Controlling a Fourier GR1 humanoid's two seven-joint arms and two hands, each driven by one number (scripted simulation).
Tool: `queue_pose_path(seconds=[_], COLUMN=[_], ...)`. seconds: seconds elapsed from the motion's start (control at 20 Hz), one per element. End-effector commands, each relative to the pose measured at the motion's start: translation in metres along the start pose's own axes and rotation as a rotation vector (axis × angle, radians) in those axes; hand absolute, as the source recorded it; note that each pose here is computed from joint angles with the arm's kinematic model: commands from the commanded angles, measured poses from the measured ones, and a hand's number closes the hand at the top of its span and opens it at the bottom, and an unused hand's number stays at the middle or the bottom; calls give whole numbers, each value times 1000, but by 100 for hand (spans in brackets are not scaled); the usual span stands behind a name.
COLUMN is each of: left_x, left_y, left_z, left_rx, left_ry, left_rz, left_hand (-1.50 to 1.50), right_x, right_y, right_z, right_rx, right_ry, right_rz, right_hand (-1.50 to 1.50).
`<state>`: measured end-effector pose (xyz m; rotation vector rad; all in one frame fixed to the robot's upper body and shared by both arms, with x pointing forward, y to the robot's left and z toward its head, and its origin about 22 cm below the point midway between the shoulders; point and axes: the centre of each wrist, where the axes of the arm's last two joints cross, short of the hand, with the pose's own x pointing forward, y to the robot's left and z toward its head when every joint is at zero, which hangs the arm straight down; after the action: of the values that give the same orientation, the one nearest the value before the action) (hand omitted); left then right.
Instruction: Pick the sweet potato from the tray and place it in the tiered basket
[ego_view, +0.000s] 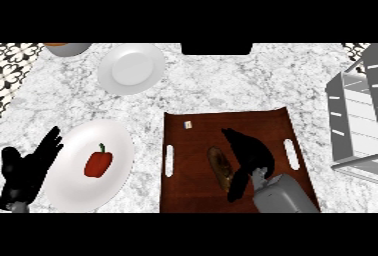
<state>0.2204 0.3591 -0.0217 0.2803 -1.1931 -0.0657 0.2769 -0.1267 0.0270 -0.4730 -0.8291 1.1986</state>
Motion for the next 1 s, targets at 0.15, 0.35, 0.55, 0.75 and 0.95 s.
queue_pose_path(seconds=[0.15, 0.35, 0.55, 0.75, 0.95], left_x=[18, 5, -6, -3, 16], left_y=[5, -6, 0, -2, 13], left_z=[13, -17, 1, 21, 2], left_rx=[-5, 9, 9, 2, -2], left_ry=[0, -1, 2, -6, -14], left_rz=[12, 2, 11, -2, -6], left_hand=[0, 0, 0, 0, 0], right_x=[-1, -11, -6, -10, -5], right_y=[7, 39, 25, 56, 54], right_z=[-17, -39, -34, -32, -31], right_rx=[7, 32, 53, 80, -13], right_ry=[-7, -6, 4, -100, -165], right_rz=[-16, -12, -13, 93, 12], right_hand=[-150, -150, -150, 150, 150])
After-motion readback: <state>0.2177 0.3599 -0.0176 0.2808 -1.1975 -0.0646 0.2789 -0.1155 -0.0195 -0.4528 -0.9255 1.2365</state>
